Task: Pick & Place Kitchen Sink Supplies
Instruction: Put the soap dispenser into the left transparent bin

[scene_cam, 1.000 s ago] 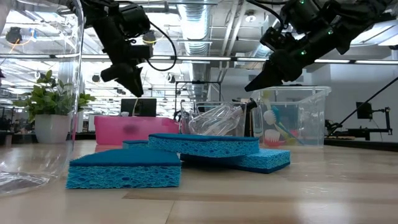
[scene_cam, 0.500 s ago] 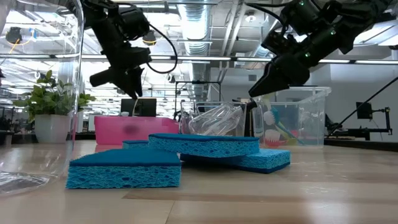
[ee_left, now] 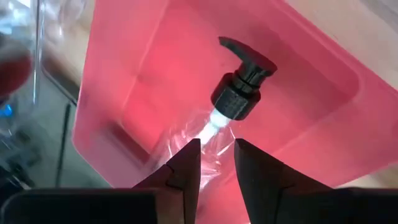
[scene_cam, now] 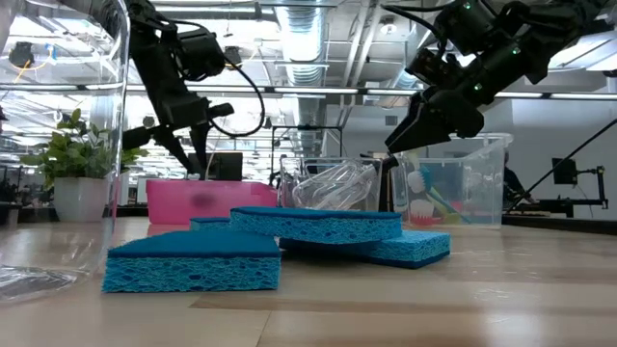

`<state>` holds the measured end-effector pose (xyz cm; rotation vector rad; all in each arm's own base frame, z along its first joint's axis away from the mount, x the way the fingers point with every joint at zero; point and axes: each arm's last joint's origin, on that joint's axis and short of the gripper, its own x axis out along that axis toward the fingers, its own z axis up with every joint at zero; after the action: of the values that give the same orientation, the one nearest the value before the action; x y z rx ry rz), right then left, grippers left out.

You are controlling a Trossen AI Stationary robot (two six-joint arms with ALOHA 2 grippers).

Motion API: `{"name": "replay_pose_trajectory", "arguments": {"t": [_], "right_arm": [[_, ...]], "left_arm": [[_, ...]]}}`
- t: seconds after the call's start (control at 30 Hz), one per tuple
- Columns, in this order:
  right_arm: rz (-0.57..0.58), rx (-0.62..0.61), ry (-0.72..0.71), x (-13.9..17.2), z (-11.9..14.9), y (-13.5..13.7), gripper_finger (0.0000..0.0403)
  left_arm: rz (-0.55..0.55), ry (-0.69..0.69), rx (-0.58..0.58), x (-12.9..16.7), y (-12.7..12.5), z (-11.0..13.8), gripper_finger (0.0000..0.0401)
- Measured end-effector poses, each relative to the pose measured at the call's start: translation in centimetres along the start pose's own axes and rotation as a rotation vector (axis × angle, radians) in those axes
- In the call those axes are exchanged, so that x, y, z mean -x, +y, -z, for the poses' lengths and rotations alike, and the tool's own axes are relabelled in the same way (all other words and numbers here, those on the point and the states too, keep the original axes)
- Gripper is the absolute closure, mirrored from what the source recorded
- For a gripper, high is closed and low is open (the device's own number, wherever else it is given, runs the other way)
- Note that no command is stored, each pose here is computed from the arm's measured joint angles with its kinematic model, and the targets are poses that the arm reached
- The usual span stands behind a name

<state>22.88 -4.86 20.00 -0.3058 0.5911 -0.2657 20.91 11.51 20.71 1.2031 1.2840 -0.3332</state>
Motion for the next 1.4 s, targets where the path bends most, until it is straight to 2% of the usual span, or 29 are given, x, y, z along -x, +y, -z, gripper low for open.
{"name": "replay_pose_trajectory", "arguments": {"t": [0.1, 0.33, 0.53, 0.8, 1.13, 1.4], "right_arm": [[0.001, 0.004, 0.005, 0.0, 0.1, -0.1, 0.0138], [-0.009, 0.005, 0.012, 0.0, 0.1, 0.0, 0.0138], [-0.023, -0.004, 0.008, 0.0, 0.2, 0.0, 0.0138], [-0.024, -0.003, 0.010, 0.0, 0.2, 0.0, 0.0138], [-0.045, -0.003, 0.012, 0.0, 0.2, 0.0, 0.0138], [-0.048, -0.003, 0.011, 0.0, 0.2, 0.0, 0.0138]], "left_arm": [[-0.013, -0.004, -0.051, -0.5, -0.2, -0.1, 0.0302], [-0.073, -0.024, -0.051, -1.2, 0.2, -0.3, 0.0284], [-0.024, 0.000, -0.113, -2.4, 0.0, -0.5, 0.0259], [0.026, 0.020, -0.192, -3.7, -0.2, -0.7, 0.0273], [0.063, -0.032, -0.204, -5.0, -0.5, -1.1, 0.0285], [0.046, -0.050, -0.325, -5.0, -0.3, -1.2, 0.0286]]}}
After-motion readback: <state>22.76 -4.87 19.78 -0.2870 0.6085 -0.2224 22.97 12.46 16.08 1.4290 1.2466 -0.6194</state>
